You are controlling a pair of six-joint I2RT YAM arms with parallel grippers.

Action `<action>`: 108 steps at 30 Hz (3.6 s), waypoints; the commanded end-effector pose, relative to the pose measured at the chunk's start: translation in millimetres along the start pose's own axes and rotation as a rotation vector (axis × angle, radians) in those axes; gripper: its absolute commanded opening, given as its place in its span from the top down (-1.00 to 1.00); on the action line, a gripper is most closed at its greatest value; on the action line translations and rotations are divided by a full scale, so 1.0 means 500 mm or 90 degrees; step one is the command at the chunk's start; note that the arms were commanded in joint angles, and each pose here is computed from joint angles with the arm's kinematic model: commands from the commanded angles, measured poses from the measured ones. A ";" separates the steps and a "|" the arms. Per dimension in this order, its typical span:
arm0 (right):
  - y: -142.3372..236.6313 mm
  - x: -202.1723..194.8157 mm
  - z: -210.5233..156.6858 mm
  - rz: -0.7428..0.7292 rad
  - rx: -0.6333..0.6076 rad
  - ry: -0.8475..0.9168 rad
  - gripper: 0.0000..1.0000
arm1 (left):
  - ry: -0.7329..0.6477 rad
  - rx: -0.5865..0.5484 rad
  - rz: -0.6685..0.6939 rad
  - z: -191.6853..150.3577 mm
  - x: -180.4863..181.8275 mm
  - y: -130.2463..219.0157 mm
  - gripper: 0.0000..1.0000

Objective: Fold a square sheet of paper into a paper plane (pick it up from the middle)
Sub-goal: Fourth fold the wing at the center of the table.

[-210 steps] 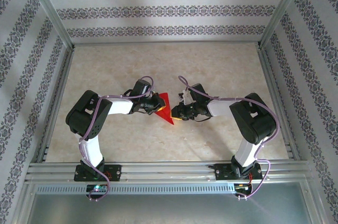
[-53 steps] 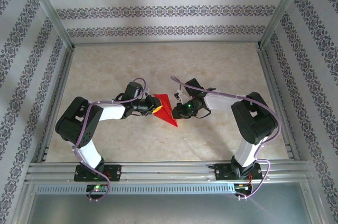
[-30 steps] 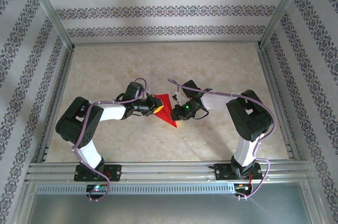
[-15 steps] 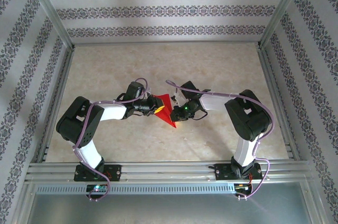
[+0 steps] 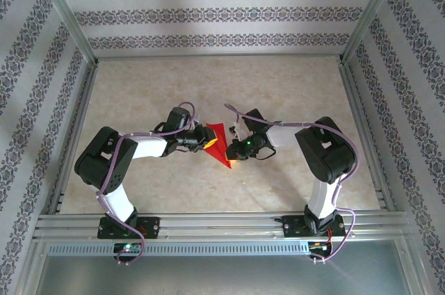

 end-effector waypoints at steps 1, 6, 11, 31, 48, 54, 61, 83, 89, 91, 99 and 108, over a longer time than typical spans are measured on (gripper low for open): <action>-0.012 -0.025 -0.007 0.005 0.012 -0.037 0.83 | -0.016 0.000 -0.024 0.007 -0.026 -0.013 0.58; -0.008 -0.026 -0.005 0.019 0.017 -0.057 0.82 | -0.026 0.008 -0.026 0.004 -0.034 -0.021 0.61; -0.005 -0.029 -0.002 0.024 0.018 -0.069 0.81 | -0.027 0.016 -0.026 0.003 -0.030 -0.032 0.72; -0.007 -0.039 0.004 0.020 0.024 -0.101 0.76 | -0.035 0.028 -0.043 0.003 -0.040 -0.053 0.74; -0.001 -0.044 0.002 0.020 0.021 -0.111 0.63 | -0.022 0.028 -0.003 0.003 0.005 -0.073 0.80; -0.001 -0.051 -0.001 0.017 0.020 -0.121 0.63 | -0.020 0.023 0.012 0.005 0.014 -0.073 0.80; 0.001 -0.059 -0.003 0.015 0.017 -0.131 0.65 | -0.020 0.023 0.027 0.005 0.020 -0.069 0.80; -0.005 -0.079 -0.014 -0.012 0.028 -0.149 0.73 | -0.013 0.032 0.051 0.005 0.035 -0.076 0.82; -0.006 -0.081 -0.016 -0.017 0.030 -0.150 0.75 | -0.008 0.033 0.059 0.004 0.042 -0.076 0.82; -0.007 -0.082 -0.017 -0.020 0.032 -0.151 0.76 | -0.008 0.033 0.060 0.004 0.042 -0.076 0.82; -0.014 -0.096 -0.022 -0.040 0.039 -0.163 0.79 | -0.010 0.027 0.061 0.006 0.039 -0.068 0.83; -0.021 -0.109 -0.031 -0.068 0.049 -0.163 0.82 | -0.041 0.013 0.013 0.008 -0.015 -0.040 0.81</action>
Point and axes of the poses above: each hand's point on the last joint's axis, 136 mm out from that joint toward the fingers, its own y axis back along the fingers, its own x axis along the line the jaws close on, z = x × y, the point moved 1 cm from there along y, back along the fingers, and after that the axes turned 9 degrees about -y, right-handed, at the moved point
